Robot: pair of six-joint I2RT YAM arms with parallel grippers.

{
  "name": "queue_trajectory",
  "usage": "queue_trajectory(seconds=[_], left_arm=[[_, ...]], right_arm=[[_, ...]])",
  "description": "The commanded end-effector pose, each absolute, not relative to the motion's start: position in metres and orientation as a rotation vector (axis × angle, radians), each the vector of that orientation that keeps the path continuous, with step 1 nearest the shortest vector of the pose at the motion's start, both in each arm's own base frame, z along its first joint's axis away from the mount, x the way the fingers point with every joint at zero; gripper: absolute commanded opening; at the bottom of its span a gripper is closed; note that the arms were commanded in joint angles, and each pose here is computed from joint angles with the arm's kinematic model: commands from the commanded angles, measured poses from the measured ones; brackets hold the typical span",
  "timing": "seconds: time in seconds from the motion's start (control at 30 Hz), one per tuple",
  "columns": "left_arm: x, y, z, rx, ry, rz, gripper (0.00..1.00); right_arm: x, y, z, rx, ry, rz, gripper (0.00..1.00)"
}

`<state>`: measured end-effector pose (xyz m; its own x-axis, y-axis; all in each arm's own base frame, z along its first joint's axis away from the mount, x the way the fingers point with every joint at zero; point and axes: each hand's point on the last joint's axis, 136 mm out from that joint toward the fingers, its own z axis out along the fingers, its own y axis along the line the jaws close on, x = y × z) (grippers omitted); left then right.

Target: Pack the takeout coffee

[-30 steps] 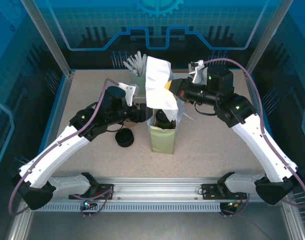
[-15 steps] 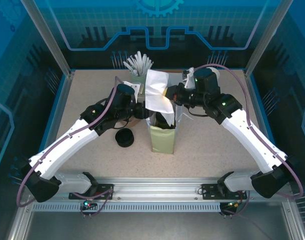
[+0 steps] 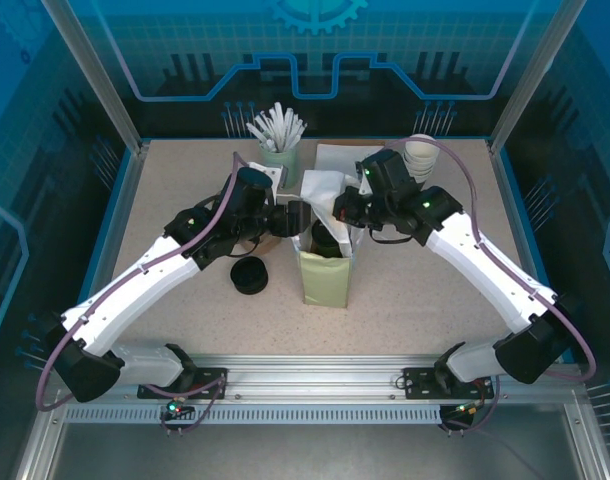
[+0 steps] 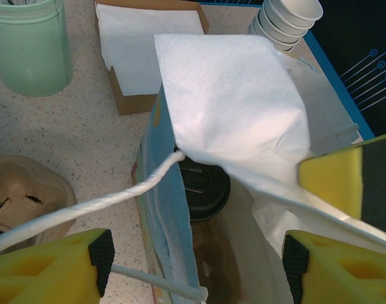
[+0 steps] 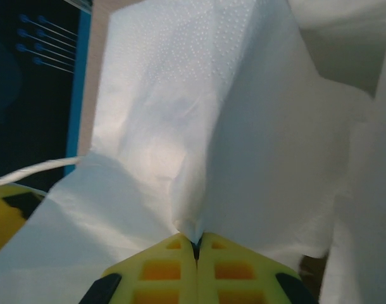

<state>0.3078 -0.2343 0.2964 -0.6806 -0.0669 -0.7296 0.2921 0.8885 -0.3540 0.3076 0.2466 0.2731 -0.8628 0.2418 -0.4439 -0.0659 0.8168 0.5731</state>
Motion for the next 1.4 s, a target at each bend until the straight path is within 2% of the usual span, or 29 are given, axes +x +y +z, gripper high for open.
queue_trajectory(seconds=[0.0,0.8,0.93,1.13,1.27,1.37], left_arm=[[0.311,-0.227,0.299,0.142,2.246,-0.546,0.73],[0.296,-0.203,0.307,0.091,2.229,-0.562,0.75],[0.292,-0.199,0.311,0.086,2.22,-0.565,0.75],[0.287,-0.193,0.319,0.075,2.197,-0.574,0.76],[0.284,-0.189,0.324,0.068,2.197,-0.571,0.76],[0.282,-0.185,0.329,0.063,2.185,-0.573,0.76]], right_arm=[[0.305,0.237,0.266,0.101,2.509,0.662,0.0],[0.3,0.242,0.238,-0.032,2.607,0.379,0.0],[0.3,0.245,0.249,-0.048,2.585,0.411,0.09],[0.302,0.25,0.276,-0.098,2.536,0.457,0.29],[0.303,0.252,0.301,-0.131,2.488,0.478,0.38],[0.305,0.251,0.319,-0.146,2.447,0.489,0.4]])
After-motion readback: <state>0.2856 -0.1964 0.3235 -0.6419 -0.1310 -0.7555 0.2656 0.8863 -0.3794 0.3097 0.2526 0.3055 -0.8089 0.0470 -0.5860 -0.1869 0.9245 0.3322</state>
